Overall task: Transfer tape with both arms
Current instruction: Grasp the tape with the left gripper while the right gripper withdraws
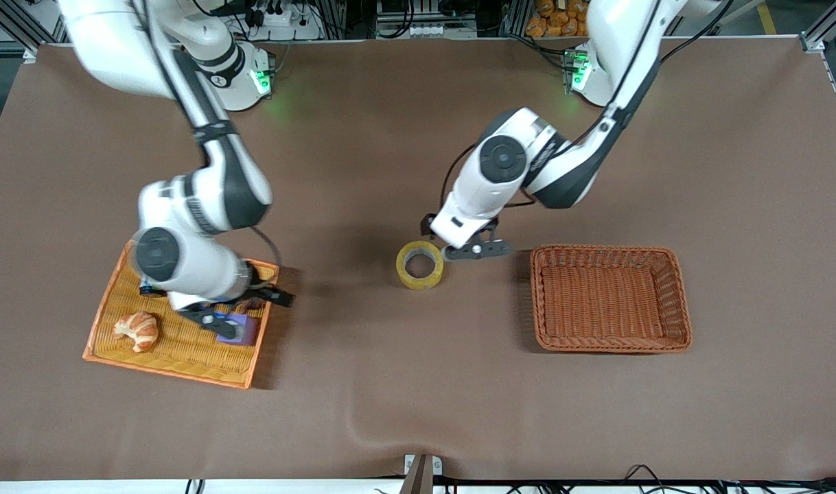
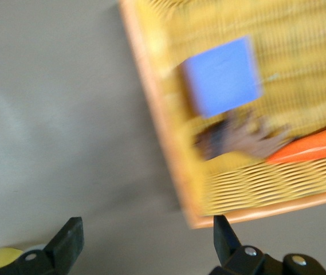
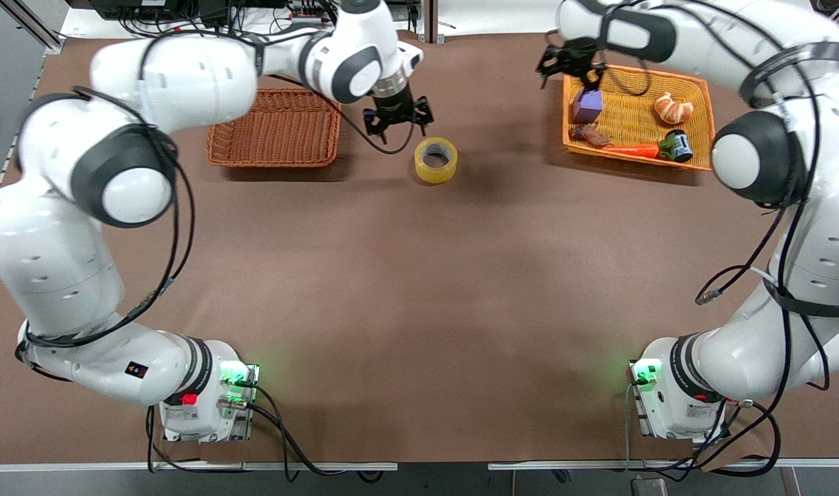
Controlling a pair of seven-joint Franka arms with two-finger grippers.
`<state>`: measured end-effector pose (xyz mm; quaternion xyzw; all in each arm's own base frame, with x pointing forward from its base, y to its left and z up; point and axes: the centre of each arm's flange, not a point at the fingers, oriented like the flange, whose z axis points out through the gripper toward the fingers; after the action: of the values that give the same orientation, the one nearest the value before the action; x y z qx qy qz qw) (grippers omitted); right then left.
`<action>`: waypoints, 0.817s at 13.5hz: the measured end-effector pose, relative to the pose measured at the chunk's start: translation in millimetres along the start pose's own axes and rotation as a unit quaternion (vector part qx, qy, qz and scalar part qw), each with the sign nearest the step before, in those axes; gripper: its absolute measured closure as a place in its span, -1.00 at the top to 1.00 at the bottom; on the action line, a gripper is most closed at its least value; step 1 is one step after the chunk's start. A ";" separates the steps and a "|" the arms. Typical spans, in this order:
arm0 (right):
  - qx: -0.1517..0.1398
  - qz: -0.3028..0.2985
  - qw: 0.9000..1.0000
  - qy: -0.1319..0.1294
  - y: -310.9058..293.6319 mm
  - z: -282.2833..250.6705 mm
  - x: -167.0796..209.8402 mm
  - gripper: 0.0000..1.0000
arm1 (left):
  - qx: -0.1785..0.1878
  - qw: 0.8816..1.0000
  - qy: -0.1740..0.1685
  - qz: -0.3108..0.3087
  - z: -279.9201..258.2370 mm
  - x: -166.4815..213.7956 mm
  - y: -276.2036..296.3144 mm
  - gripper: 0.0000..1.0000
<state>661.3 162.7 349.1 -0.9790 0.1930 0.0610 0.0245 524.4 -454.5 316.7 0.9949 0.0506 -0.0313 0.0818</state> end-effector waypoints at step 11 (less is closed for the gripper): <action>-0.010 -0.178 0.984 0.016 202.6 -195.5 -29.9 1.00 | 0.050 0.997 0.016 0.060 108.2 16.6 11.0 0.44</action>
<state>578.2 -27.3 541.8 -0.9987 0.0152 0.0423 0.0218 536.1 -481.7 210.8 0.9993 -0.0100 -0.0133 0.0329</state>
